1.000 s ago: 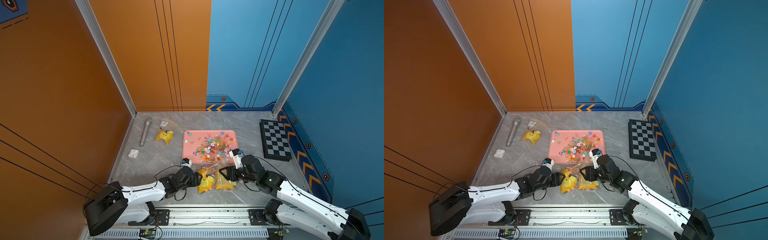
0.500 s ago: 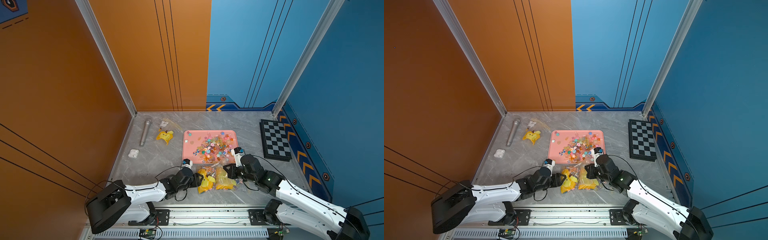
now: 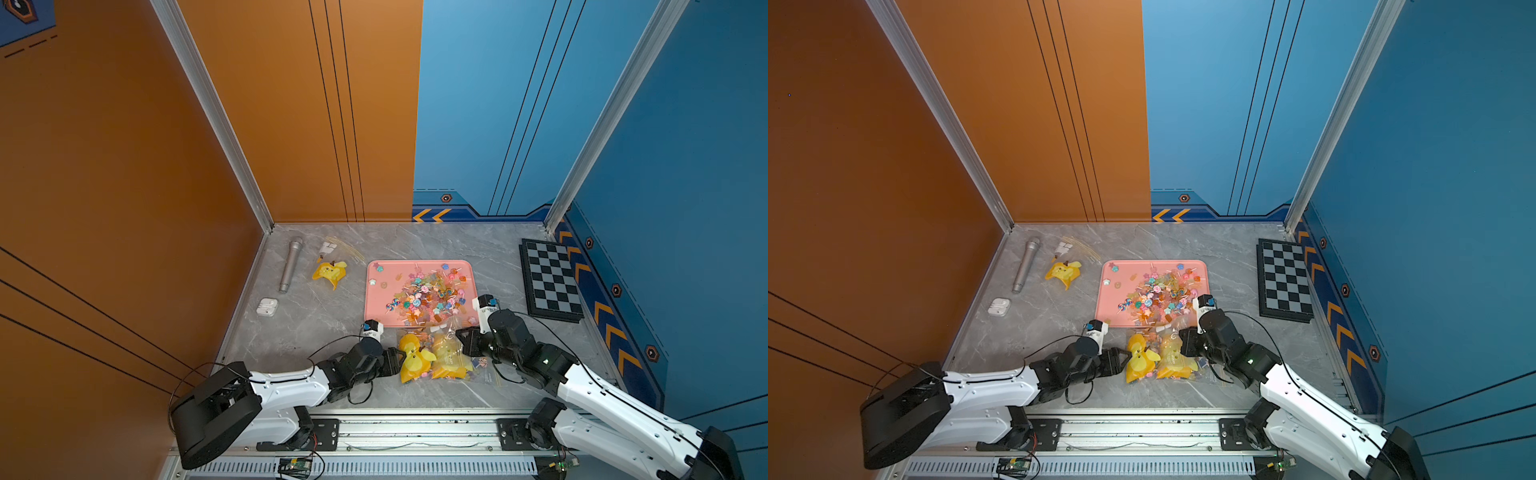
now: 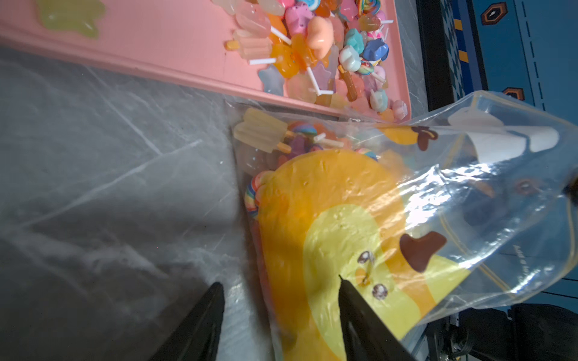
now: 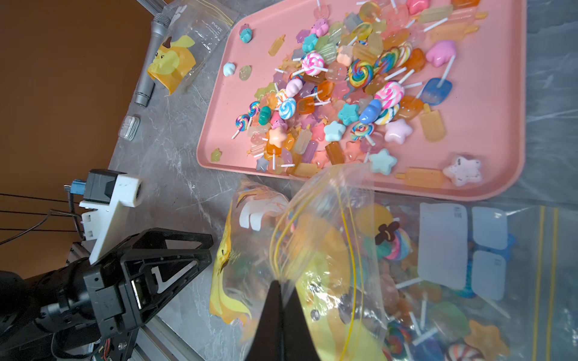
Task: Pour candies out of the ziploc bag
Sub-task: Pick up the ziploc bag from the center of the board.
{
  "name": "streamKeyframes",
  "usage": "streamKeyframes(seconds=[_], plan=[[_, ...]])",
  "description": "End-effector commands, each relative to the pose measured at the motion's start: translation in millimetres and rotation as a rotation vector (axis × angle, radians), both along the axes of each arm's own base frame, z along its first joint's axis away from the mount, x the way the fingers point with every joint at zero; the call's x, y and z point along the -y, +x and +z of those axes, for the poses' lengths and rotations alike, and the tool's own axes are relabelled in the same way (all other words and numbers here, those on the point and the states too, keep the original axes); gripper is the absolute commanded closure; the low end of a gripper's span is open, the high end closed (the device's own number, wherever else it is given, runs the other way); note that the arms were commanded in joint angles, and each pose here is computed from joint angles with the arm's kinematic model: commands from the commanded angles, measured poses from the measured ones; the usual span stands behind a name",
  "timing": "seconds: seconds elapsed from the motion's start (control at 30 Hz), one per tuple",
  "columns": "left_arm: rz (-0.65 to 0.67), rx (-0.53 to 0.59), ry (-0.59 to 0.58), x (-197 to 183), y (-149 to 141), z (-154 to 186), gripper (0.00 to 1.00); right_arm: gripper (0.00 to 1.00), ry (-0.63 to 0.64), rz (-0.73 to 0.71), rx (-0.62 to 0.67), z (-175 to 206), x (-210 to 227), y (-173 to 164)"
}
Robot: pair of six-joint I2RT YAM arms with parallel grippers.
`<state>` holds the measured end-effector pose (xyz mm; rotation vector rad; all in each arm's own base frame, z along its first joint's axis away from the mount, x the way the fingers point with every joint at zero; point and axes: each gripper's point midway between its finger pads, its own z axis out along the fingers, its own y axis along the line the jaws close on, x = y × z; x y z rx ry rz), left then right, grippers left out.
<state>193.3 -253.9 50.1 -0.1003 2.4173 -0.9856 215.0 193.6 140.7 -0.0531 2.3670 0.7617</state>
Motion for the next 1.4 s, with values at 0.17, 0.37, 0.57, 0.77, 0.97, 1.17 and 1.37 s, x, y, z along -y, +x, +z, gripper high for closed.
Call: streamKeyframes(seconds=[0.17, 0.37, 0.57, 0.77, 0.97, 1.17, 1.37], plan=[[-0.065, -0.039, -0.074, 22, -6, -3, 0.40, 1.00, -0.050, -0.009, -0.037, -16, 5, -1], [-0.084, -0.077, -0.097, 33, -9, -12, 0.41, 1.00, -0.050, -0.010, -0.040, -19, 6, -2], [-0.112, -0.084, -0.155, 49, -10, -9, 0.49, 1.00, -0.040, -0.014, -0.046, -23, 5, -2], [-0.107, -0.079, -0.165, 51, -8, -8, 0.71, 1.00, -0.030, -0.014, -0.042, -21, 4, -2], [-0.102, -0.062, -0.180, 51, -5, -1, 0.83, 1.00, -0.008, 0.004, -0.026, -14, -2, -2], [-0.091, -0.039, -0.207, 51, 2, 11, 0.88, 1.00, 0.017, 0.046, 0.007, 6, -15, 1], [-0.071, -0.011, -0.257, 47, 16, 31, 0.94, 1.00, 0.018, 0.074, 0.041, 33, -27, 10]])
